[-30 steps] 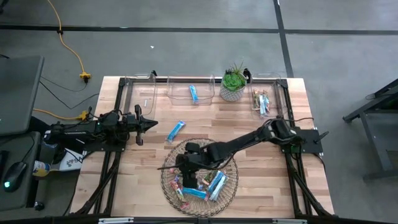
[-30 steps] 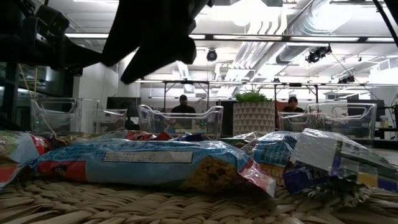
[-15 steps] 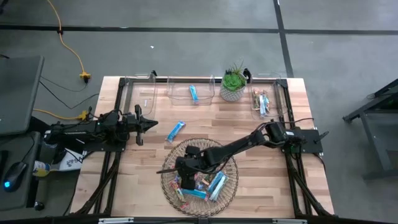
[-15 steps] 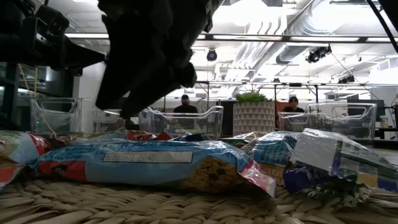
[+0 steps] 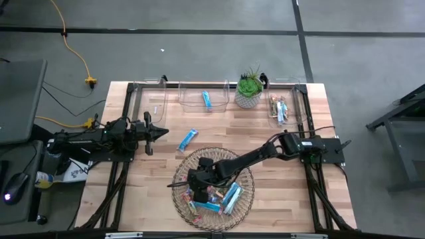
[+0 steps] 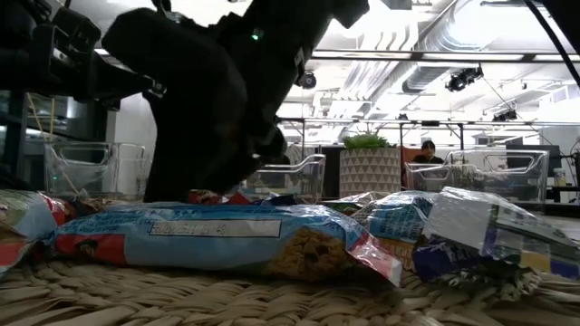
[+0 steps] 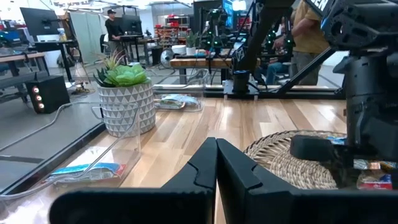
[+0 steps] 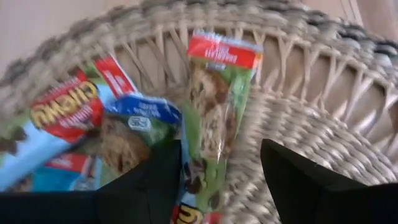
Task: Pick and place Granola Bars by type
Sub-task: Put the red granola bar into the middle transparent bin
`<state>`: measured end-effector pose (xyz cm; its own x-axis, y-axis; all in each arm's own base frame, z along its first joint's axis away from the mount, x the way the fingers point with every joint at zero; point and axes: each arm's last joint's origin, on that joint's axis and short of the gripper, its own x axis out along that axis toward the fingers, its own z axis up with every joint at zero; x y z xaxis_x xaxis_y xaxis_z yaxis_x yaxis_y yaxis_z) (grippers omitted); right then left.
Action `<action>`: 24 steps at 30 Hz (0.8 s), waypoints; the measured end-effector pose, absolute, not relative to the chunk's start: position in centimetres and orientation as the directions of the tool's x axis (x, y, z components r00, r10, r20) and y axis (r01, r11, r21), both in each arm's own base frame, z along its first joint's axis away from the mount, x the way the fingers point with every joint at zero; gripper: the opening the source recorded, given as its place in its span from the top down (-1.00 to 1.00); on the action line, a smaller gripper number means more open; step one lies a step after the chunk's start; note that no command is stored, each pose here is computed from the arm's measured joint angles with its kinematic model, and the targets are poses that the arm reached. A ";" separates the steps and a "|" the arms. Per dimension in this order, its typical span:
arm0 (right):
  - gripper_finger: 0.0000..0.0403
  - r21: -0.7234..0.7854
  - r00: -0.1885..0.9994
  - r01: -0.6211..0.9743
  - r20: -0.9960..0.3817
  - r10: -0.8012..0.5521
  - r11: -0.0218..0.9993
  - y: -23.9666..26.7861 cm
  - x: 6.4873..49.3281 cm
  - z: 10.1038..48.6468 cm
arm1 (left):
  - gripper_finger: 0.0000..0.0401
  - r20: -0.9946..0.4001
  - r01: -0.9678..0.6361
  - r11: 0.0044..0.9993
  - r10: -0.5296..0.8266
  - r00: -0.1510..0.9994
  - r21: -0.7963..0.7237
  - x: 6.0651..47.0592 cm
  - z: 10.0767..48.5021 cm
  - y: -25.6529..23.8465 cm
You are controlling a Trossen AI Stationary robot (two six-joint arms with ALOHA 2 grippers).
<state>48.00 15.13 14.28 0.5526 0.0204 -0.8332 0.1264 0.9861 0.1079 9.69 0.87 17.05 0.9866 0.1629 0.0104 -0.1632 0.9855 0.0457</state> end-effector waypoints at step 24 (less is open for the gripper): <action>0.62 0.092 0.542 0.123 -0.840 0.011 0.988 15.1 48.2 13.3 | 0.99 0.010 -0.163 0.986 0.163 0.987 0.046 9.7 17.0 0.9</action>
<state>48.17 15.09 13.27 0.5418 0.0108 -0.8404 0.1234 0.9881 0.0922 9.69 0.87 17.04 0.9866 0.1629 0.0103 -0.1632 0.9855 0.0460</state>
